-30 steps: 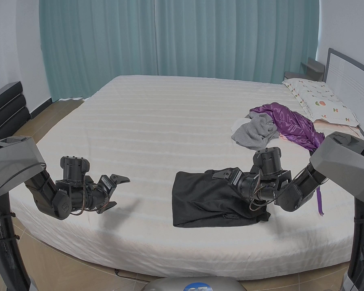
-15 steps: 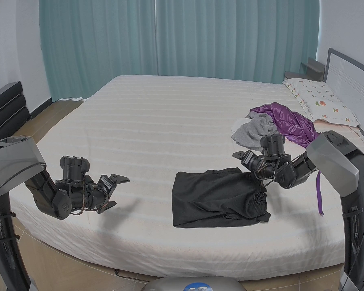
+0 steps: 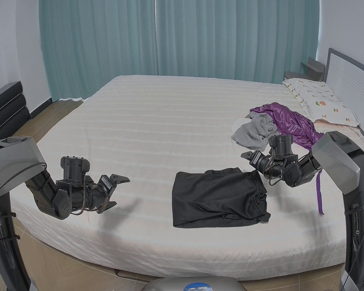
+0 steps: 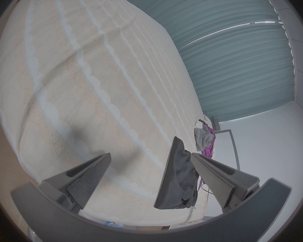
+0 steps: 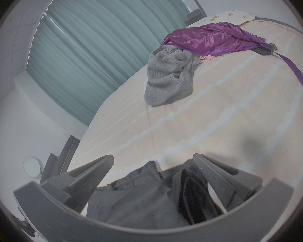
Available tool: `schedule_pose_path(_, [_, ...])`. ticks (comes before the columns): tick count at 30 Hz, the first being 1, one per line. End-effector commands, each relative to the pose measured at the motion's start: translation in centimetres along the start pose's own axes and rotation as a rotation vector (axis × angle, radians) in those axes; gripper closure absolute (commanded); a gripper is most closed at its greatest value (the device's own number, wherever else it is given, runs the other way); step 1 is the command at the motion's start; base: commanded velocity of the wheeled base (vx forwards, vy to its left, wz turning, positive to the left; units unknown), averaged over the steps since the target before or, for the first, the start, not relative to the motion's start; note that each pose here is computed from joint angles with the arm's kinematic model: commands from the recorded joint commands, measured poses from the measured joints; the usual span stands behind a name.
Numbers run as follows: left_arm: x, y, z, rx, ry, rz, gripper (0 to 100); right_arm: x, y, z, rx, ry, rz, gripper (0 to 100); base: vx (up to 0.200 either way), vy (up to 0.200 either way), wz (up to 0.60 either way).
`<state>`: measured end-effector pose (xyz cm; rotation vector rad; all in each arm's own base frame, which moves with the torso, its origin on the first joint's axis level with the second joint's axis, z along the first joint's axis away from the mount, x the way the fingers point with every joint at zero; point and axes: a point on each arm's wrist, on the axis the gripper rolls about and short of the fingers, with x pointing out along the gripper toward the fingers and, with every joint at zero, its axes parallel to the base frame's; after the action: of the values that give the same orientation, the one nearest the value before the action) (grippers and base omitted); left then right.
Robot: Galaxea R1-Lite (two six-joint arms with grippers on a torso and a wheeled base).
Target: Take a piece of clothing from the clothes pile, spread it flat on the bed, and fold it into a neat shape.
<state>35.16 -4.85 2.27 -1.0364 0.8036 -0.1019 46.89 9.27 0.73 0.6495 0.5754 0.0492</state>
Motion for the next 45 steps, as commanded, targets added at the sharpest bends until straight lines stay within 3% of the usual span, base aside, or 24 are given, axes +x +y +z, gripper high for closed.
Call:
schedule_pose_path(1, [0.1,0.0,0.0,0.000,0.000,0.000,0,0.0,-0.4,-0.7,-0.022,0.022,-0.015,0,0.000,0.000,0.00])
schedule_pose_path(4, [0.2,0.0,0.0,0.000,-0.001,0.000,0,0.3,-1.1,-1.5,-0.035,0.047,-0.035,0,0.000,0.000,0.00])
schedule_pose_path(5, [0.2,0.0,0.1,0.000,-0.002,-0.001,0,0.4,-1.3,-1.6,-0.040,0.048,-0.038,100,0.000,0.000,0.00])
schedule_pose_path(12, [0.9,-0.4,0.5,0.009,-0.037,0.000,0,0.2,-2.1,-1.3,-0.047,0.046,-0.066,100,0.000,0.000,0.00])
schedule_pose_path(18, [4.8,-3.3,1.3,0.074,-0.131,-0.023,0,-0.6,-2.6,0.9,-0.040,-0.013,-0.069,100,0.000,0.000,0.00])
schedule_pose_path(22, [7.3,-5.3,1.7,0.096,-0.120,-0.043,0,-0.8,-2.6,1.5,-0.012,-0.032,-0.064,100,0.000,0.000,0.00])
schedule_pose_path(28, [11.0,-7.3,-0.4,0.137,-0.055,-0.057,0,-1.0,-2.3,1.9,0.037,-0.051,-0.051,100,0.000,0.000,0.00])
schedule_pose_path(33, [12.9,-7.6,-2.1,0.169,-0.021,-0.073,0,-0.9,-2.3,1.3,0.047,-0.042,-0.050,100,0.000,0.000,0.00])
schedule_pose_path(35, [14.3,-7.9,-3.3,0.222,-0.004,-0.089,0,-0.9,-2.1,0.8,0.054,-0.033,-0.048,100,0.000,0.000,0.00])
schedule_pose_path(45, [17.6,-8.9,-3.8,0.241,-0.029,-0.044,0,-0.9,-1.6,0.5,0.057,-0.038,-0.047,100,0.000,0.000,0.00])
